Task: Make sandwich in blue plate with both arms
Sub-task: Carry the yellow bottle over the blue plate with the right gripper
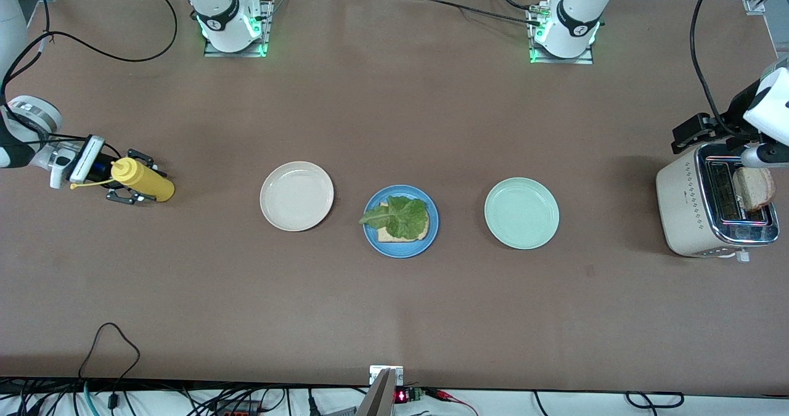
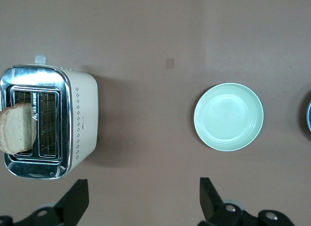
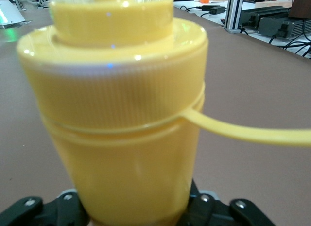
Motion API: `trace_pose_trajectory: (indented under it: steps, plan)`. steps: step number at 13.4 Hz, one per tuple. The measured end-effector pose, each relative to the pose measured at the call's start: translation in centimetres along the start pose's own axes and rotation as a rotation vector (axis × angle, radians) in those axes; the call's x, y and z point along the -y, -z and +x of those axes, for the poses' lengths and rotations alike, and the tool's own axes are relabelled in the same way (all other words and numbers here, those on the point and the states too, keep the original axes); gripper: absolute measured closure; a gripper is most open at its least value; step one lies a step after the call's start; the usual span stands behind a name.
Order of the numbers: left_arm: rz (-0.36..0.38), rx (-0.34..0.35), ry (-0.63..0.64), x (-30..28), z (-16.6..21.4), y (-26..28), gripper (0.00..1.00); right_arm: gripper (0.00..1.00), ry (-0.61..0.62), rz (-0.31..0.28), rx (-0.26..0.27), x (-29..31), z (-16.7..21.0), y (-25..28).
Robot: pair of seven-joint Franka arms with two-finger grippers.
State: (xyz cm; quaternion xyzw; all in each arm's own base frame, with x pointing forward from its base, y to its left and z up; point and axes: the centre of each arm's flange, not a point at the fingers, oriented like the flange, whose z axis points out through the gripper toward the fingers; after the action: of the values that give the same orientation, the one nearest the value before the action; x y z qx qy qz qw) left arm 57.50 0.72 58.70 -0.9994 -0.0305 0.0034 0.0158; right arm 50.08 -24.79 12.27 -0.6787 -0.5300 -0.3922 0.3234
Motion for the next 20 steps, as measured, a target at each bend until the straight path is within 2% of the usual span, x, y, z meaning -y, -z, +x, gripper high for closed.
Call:
trace_pose_trajectory:
  steps: [2,4,6,8,12,16,20]
  plan:
    - [0.0,0.0,0.0,0.0,0.0,0.0,0.0,0.36,0.01,0.007,0.017,-0.7,0.7,-0.7]
    - [0.0,-0.002,0.0,0.0,0.0,0.0,0.0,0.39,0.018,0.016,0.081,-2.1,2.5,-1.8]
    - [0.0,-0.002,0.0,0.0,0.0,0.0,0.0,0.39,0.041,0.045,0.197,-4.0,6.0,-3.4]
    - [0.0,-0.001,0.001,0.0,0.0,0.0,0.0,0.39,0.076,0.076,0.336,-5.8,11.4,-5.0]
    - [-0.001,0.015,0.0,0.0,0.7,-1.3,0.0,0.39,0.046,0.11,0.523,-6.6,22.0,-9.4]
    - [-0.006,-0.007,0.001,0.0,2.0,-2.7,0.0,0.39,-0.022,0.092,0.685,-5.5,29.1,-14.5]
    - [-0.006,0.019,0.071,4.3,2.7,-4.3,0.0,0.39,-0.068,0.018,0.861,-2.8,35.9,-21.4]
